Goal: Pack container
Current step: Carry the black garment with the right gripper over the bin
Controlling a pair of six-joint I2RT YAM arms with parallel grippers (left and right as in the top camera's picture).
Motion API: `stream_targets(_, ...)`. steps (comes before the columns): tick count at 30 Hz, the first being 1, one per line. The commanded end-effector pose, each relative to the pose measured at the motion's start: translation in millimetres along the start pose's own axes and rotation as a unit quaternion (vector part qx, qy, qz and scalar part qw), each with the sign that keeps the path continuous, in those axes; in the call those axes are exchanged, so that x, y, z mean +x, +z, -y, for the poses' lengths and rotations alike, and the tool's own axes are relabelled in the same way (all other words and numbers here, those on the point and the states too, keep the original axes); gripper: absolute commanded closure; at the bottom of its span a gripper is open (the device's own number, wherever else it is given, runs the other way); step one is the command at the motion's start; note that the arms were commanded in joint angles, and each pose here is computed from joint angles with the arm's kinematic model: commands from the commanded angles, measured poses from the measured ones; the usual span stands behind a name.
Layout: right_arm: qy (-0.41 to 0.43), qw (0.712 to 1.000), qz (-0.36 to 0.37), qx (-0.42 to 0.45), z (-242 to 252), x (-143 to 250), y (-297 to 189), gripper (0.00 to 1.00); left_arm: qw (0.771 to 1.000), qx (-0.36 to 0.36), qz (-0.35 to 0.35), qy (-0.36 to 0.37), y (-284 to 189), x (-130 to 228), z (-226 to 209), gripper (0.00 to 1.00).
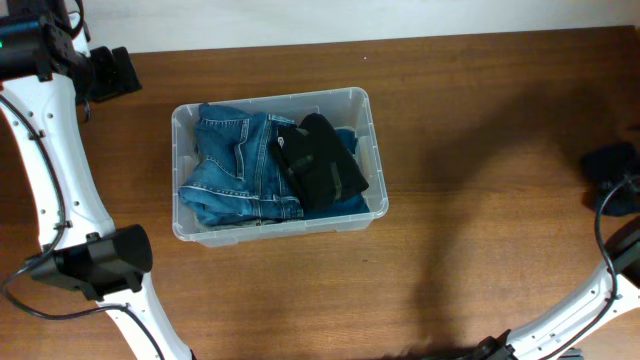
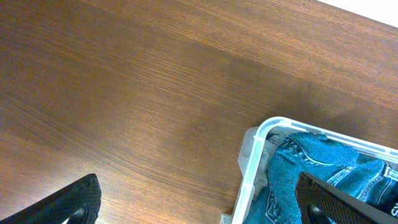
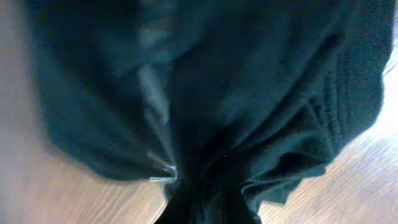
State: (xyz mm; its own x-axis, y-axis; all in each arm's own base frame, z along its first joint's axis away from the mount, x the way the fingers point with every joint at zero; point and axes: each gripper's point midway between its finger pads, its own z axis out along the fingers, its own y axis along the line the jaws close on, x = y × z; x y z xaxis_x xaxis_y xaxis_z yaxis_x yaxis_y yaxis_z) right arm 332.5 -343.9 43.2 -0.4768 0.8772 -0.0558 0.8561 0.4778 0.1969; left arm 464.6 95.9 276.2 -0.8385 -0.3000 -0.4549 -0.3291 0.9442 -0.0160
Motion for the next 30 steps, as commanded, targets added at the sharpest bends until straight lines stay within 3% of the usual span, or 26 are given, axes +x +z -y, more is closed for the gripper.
stream_targets(1, -0.088, 0.989, 0.088, -0.078, -83, 2, -106, 0.96, 1.0, 0.003, 0.002, -0.002, -2, -1, 0, 0.01)
stream_targets(6, -0.183, 0.969, 0.115, -0.118, -162, 58, -176, 0.96, 1.0, 0.005, 0.002, -0.002, -2, -1, 1, 0.0)
stream_targets(8, -0.243, 0.953, 0.12, -0.137, -202, 100, -198, 0.96, 1.0, 0.005, 0.002, -0.002, -2, 0, 1, 0.01)
stream_targets(12, -0.382, 0.9, 0.114, -0.177, -272, 192, -224, 0.96, 1.0, 0.005, 0.002, -0.002, -2, 0, 1, 0.01)
stream_targets(15, -0.489, 0.844, 0.088, -0.2, -310, 265, -226, 0.96, 1.0, 0.005, 0.003, -0.002, -2, -1, 1, 0.01)
stream_targets(22, -0.636, 0.751, 0.038, -0.176, -336, 394, -211, 0.96, 1.0, 0.006, 0.006, -0.002, -2, -3, 1, 0.01)
stream_targets(26, -0.67, 0.721, 0.033, -0.176, -341, 430, -210, 0.96, 1.0, 0.006, 0.007, -0.002, -2, -3, 1, 0.01)
stream_targets(30, -0.687, 0.708, 0.006, -0.162, -343, 452, -188, 0.96, 1.0, 0.006, 0.007, -0.002, -2, -3, 1, 0.01)
